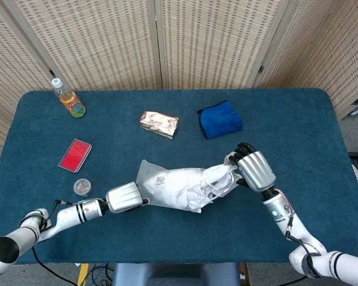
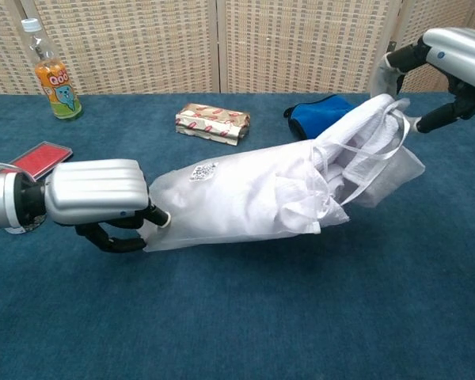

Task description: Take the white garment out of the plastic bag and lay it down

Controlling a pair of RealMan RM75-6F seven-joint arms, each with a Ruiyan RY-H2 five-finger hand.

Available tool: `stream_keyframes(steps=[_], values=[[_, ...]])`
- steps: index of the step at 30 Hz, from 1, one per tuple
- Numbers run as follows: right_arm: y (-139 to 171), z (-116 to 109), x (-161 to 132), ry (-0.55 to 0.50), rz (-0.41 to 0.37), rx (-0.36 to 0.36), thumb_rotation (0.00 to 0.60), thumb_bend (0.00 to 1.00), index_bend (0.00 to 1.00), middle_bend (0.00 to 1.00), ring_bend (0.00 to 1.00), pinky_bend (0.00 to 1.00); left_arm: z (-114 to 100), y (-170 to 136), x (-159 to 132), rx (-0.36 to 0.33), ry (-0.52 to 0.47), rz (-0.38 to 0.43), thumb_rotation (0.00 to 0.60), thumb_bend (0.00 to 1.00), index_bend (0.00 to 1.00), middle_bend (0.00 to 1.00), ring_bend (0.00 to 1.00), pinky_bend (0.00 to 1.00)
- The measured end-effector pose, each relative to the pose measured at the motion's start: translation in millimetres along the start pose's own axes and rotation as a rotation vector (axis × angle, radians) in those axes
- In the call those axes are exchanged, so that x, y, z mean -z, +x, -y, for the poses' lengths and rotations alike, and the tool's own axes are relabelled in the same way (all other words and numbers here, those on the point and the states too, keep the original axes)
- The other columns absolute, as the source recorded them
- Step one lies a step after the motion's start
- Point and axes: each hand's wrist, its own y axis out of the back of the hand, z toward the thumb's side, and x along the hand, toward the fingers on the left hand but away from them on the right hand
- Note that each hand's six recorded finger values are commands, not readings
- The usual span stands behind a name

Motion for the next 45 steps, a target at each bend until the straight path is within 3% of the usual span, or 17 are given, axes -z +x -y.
stream_keyframes(steps=[21, 45], values=[[20, -65, 52, 0.121, 0.127, 0.093, 0.600, 0.69, 0.93, 0.56, 0.43, 0.27, 3, -43, 36, 0.037, 0.008, -0.148, 0.600, 0.48, 0.59, 1.00, 0.93, 0.81], [50, -135, 126, 0.272, 0.349, 0.180, 0.600, 0.69, 0.93, 0.56, 0.43, 0.27, 5, -63, 41, 0.047, 0.020, -0.195, 0.600, 0.48, 0.58, 1.00, 0.93, 0.81]])
